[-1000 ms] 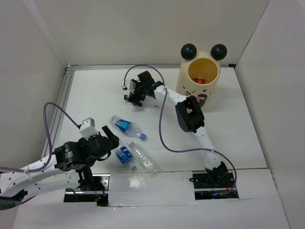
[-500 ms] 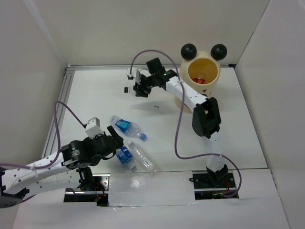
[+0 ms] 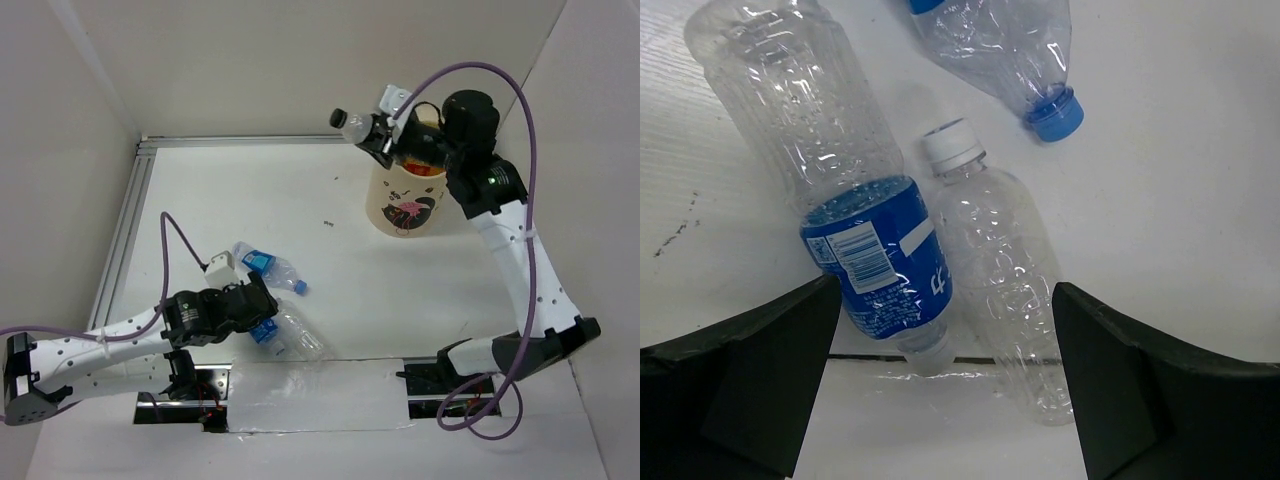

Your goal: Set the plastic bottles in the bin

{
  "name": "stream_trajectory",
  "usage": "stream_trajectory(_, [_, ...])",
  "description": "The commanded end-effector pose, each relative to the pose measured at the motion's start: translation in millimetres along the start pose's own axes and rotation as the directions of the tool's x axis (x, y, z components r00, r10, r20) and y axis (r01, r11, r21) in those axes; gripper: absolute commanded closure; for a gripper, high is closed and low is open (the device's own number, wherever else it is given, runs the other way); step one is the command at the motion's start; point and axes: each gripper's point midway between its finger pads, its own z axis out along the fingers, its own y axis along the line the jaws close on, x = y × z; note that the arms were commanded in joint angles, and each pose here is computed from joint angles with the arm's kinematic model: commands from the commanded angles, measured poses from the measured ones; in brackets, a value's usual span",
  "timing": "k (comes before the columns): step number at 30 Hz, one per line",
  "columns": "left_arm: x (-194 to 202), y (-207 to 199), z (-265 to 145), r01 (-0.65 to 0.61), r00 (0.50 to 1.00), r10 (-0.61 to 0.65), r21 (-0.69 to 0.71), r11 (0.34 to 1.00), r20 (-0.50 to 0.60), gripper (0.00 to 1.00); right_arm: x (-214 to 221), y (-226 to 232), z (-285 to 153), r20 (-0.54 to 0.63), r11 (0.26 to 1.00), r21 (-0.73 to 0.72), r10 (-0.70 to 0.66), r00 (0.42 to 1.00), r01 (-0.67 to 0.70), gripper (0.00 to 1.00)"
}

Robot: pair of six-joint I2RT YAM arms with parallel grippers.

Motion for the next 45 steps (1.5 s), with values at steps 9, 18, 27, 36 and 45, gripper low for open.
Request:
stream_trajectory(9, [19.9, -9.3, 7.1, 0.013, 0.997, -0.010, 0.034, 0.999, -0.075, 0.01, 114.7, -40.2, -64.5, -0.130, 0.979, 0.180, 0.117, 0.985, -0.093, 0.54])
stream_trajectory(18, [27.6, 4.7, 12.1, 0.040, 0.995, -0.039, 0.012, 0.999, -0.090, 0.01, 154.2, -57.4, -76.4, -0.156, 0.968, 0.207, 0.177, 0.972, -0.143, 0.43])
stream_trajectory(27, [30.9, 4.7, 14.3, 0.020, 0.995, -0.020, -0.005, 1.000, -0.101, 0.01, 195.6, -64.1, -63.5, -0.187, 0.966, 0.196, 0.203, 0.961, -0.166, 0.16])
stream_trajectory(36, [30.3, 0.3, 14.3, 0.024, 0.995, -0.023, 0.002, 1.000, -0.100, 0.01, 180.4, -71.8, -74.7, -0.155, 0.967, 0.206, 0.181, 0.971, -0.147, 0.14])
stream_trajectory(45, [29.1, 5.5, 11.0, 0.010, 0.994, -0.018, -0.082, 0.997, -0.109, 0.01, 111.3, -35.2, -101.7, -0.079, 0.949, 0.122, 0.303, 0.950, -0.292, 0.32])
